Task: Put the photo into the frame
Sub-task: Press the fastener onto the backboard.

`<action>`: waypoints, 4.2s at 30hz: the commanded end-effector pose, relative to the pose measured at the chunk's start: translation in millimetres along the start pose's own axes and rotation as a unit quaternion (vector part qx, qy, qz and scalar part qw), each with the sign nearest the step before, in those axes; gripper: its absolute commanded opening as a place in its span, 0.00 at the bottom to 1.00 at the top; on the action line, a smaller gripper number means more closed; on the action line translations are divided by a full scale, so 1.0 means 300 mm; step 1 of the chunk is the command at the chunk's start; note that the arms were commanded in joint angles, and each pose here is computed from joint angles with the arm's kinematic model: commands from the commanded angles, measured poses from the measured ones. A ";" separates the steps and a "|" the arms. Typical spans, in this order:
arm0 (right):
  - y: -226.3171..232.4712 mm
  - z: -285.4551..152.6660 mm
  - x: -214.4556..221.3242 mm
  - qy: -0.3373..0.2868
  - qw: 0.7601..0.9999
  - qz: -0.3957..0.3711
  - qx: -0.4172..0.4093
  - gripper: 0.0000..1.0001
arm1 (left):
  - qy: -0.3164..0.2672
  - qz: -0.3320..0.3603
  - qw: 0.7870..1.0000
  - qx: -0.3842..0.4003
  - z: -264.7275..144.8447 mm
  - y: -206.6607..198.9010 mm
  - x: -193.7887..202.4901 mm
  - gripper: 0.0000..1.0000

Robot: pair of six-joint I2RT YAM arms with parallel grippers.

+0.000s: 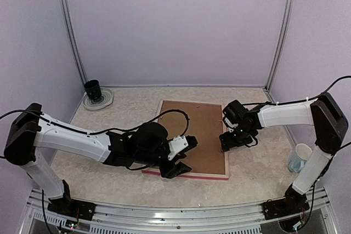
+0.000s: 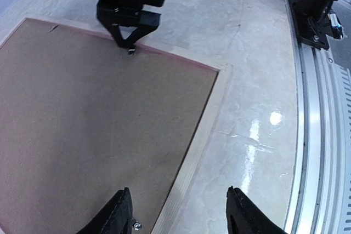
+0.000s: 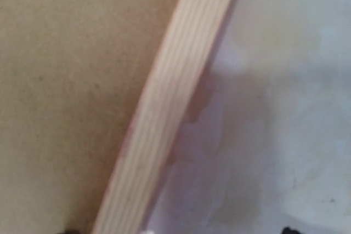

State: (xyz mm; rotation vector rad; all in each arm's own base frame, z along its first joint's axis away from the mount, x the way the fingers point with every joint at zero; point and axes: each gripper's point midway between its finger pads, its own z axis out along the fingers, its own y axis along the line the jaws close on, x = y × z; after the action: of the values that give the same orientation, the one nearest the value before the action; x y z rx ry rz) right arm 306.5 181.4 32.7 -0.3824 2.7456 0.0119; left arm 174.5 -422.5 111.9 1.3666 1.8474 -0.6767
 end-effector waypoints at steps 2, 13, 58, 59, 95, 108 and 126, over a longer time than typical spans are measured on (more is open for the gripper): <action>-0.041 0.002 0.089 0.043 0.999 -0.010 0.014 0.83 | 0.045 0.093 0.994 0.037 0.118 -0.102 0.030 0.55; -0.043 -0.002 0.088 0.041 0.999 -0.009 0.014 0.83 | 0.052 0.138 0.988 0.055 0.216 -0.118 0.072 0.51; -0.032 -0.033 0.107 0.066 0.998 0.016 0.017 0.80 | 0.092 0.087 0.991 -0.037 0.321 0.004 0.141 0.11; -0.033 -0.034 0.106 0.066 0.998 0.017 0.018 0.80 | 0.092 0.087 0.991 -0.037 0.323 0.003 0.141 0.11; -0.047 0.053 -0.080 0.032 0.998 0.030 0.046 0.80 | 0.095 0.099 0.990 -0.036 0.333 -0.018 0.171 0.09; -0.063 0.018 0.015 0.052 0.997 0.023 0.050 0.80 | 0.092 0.092 0.991 -0.043 0.333 -0.005 0.165 0.06; -0.017 -0.017 0.048 0.068 0.997 -0.002 0.031 0.79 | 0.093 0.088 0.991 -0.049 0.336 0.003 0.165 0.06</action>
State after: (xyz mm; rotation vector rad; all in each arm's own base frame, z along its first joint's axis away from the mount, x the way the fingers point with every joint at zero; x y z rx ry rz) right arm 319.7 181.7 36.7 -0.3141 2.7917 -0.0615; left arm 179.1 -483.6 31.2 1.6083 1.7596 -0.4512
